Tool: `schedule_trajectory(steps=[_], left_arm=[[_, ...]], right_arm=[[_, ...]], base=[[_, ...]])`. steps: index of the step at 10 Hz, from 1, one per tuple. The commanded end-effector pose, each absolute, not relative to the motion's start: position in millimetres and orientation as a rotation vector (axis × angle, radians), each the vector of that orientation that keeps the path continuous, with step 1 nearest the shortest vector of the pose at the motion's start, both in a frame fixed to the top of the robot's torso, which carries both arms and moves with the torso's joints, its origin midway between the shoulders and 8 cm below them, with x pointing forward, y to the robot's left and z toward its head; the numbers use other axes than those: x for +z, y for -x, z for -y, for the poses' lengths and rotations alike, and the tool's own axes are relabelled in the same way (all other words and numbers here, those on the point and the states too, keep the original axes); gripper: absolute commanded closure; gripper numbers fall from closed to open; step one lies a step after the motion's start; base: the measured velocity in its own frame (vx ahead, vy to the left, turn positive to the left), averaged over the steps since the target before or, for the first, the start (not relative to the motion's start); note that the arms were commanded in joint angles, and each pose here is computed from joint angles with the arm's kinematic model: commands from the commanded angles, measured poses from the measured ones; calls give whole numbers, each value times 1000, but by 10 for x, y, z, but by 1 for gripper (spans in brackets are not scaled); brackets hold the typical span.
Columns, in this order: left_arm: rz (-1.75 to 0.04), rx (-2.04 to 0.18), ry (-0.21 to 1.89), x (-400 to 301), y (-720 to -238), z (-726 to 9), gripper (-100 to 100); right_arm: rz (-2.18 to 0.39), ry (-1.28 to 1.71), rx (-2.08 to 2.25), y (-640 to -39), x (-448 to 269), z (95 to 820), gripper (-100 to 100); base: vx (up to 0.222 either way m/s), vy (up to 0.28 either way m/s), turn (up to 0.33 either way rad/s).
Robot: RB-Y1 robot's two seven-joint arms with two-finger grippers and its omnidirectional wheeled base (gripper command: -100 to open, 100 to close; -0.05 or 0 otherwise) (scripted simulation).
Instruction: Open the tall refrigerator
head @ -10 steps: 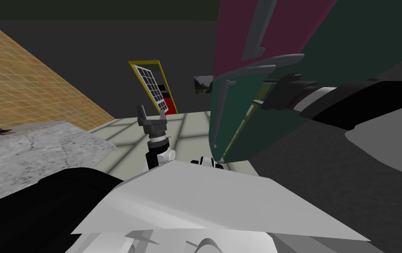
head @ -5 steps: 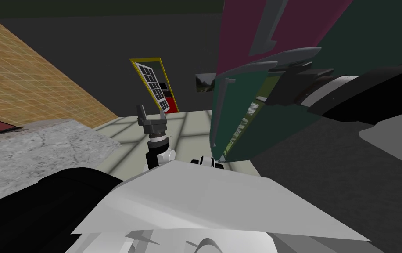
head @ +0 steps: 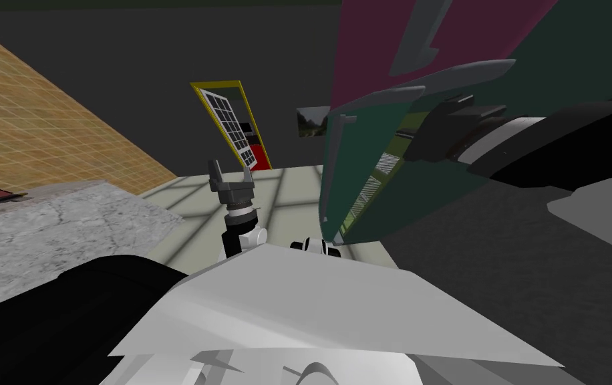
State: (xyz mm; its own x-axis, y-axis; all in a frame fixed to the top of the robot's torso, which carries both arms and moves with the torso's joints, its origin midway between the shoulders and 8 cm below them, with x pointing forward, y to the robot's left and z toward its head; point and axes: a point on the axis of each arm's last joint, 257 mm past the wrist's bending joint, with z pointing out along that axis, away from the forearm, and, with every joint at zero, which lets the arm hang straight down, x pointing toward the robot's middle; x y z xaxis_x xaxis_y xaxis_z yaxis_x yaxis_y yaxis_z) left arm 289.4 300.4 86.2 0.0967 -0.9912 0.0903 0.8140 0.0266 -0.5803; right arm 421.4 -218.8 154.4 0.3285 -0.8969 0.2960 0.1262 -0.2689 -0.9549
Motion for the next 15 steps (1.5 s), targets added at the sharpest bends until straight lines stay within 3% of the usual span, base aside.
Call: schedule_trajectory(steps=[1, 15], left_arm=[[-387, -1449, 570, 863, -2894, -3003, 0], [-387, -1449, 570, 863, -2894, -3003, 0]], right_arm=[[-769, 1488, -1215, -4284, 1581, 2326, 100], [-948, 1428, -1379, -4554, 1597, 3056, 100]], base=[[17, 263, -46], [-3, 272, -45]])
